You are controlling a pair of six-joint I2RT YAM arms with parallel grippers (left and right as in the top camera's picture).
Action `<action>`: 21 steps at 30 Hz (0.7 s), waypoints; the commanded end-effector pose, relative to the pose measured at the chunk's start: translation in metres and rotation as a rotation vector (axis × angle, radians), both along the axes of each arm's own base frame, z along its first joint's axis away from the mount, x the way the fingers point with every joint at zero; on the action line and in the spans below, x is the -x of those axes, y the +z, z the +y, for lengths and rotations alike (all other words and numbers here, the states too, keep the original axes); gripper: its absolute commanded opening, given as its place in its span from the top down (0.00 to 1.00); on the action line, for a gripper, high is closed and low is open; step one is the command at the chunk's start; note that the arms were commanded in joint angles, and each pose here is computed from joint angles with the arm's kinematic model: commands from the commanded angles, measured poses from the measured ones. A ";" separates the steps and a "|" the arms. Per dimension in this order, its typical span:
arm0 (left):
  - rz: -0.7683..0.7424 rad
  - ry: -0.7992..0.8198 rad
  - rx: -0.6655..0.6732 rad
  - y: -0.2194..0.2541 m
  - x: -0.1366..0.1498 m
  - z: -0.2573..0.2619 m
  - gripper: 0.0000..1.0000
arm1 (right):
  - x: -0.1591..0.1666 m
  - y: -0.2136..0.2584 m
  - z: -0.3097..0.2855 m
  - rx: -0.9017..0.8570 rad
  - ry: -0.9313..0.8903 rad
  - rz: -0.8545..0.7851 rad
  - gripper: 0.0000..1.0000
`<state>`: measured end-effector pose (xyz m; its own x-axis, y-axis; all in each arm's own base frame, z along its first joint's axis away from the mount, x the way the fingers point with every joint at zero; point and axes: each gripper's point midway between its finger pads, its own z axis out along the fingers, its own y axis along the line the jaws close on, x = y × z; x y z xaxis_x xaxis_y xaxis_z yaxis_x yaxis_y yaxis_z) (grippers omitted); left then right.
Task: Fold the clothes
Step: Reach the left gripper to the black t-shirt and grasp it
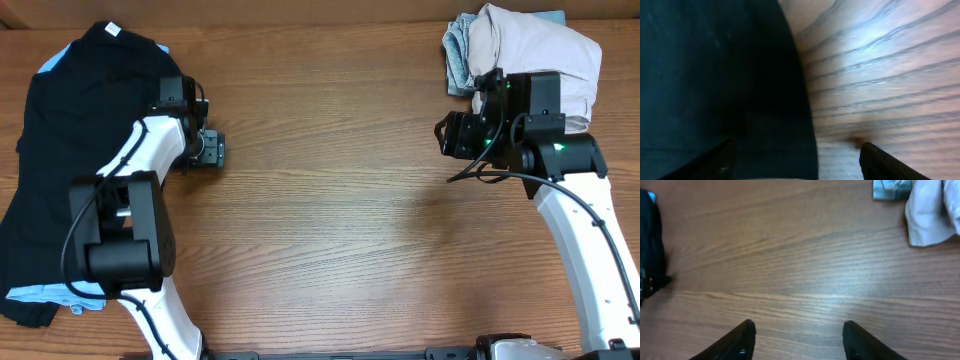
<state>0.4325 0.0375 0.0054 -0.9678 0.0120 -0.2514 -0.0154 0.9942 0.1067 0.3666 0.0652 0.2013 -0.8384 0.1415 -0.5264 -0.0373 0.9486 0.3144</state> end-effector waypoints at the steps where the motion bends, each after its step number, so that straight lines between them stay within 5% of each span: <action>1: 0.026 0.006 -0.045 -0.011 0.000 0.012 0.27 | 0.004 -0.007 0.002 -0.002 0.009 0.020 0.43; 6: 0.051 0.005 -0.044 -0.021 0.003 0.012 0.53 | 0.005 -0.008 0.002 -0.002 0.009 0.026 0.45; 10: 0.059 0.005 -0.042 -0.022 0.004 0.011 0.93 | 0.005 -0.008 0.002 -0.002 0.009 0.025 0.47; 16: 0.087 -0.004 -0.041 -0.004 0.003 0.008 0.96 | 0.005 -0.008 0.002 -0.002 0.009 0.024 0.49; 21: 0.043 -0.024 -0.043 0.068 -0.026 0.000 0.96 | 0.002 -0.006 0.002 -0.005 0.006 0.010 0.50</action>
